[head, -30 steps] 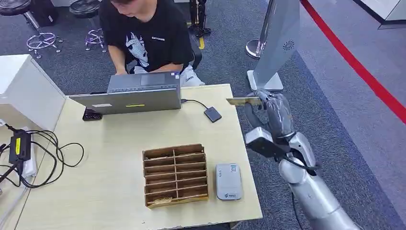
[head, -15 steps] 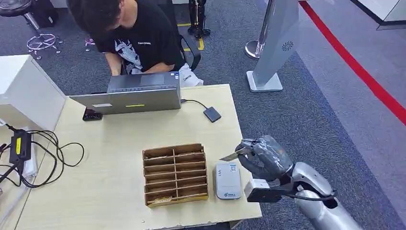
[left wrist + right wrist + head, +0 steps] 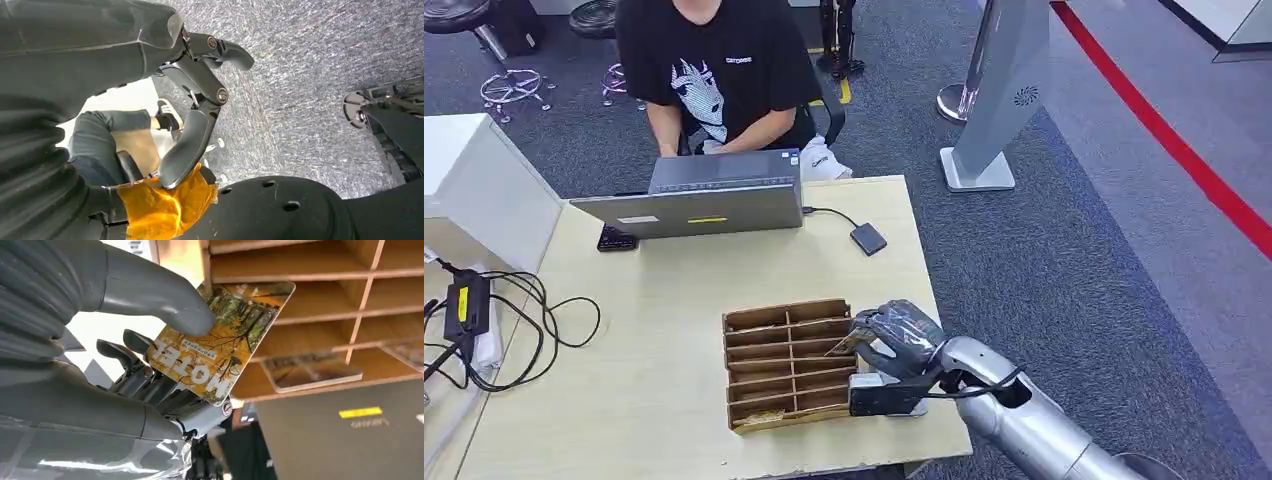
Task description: Pass the card to the sensor for recognition and then transmit it.
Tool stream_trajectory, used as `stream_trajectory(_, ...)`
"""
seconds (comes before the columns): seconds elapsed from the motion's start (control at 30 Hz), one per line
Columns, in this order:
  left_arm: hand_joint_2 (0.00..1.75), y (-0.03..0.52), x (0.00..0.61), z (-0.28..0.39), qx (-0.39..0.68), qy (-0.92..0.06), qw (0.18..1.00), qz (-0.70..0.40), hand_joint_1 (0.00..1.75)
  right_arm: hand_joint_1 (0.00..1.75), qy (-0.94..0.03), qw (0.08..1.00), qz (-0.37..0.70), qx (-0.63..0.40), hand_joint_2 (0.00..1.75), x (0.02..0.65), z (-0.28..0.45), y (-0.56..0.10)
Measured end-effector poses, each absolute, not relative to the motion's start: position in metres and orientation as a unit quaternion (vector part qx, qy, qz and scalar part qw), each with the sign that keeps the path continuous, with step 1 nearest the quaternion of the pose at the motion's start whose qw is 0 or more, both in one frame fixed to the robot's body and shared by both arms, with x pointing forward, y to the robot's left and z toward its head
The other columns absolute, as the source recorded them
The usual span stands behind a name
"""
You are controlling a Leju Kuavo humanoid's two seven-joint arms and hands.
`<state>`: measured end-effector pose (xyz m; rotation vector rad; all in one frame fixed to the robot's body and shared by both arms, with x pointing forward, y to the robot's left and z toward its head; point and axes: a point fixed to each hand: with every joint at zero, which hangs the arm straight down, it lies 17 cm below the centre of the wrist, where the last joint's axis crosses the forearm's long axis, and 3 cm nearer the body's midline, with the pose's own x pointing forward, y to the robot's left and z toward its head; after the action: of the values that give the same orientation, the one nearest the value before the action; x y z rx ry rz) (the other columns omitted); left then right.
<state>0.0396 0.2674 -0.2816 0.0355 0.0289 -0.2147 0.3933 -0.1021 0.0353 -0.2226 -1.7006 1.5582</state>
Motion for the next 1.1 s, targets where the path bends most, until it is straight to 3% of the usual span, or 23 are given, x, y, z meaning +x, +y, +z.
stream_trajectory(0.67, 1.75, 0.267, 0.039, -0.282, 0.018, 0.015, 0.994, -0.108, 0.0, 1.75, -0.664, 0.404, 0.623, -0.093, 1.75, 0.4, 0.029, -0.101)
stream_trajectory(1.1, 1.75, 0.271, 0.032, -0.282, 0.02, 0.02, 0.995, -0.093, 0.0, 1.75, -0.766, 0.421, 0.475, -0.104, 1.75, 0.384, 0.105, -0.183)
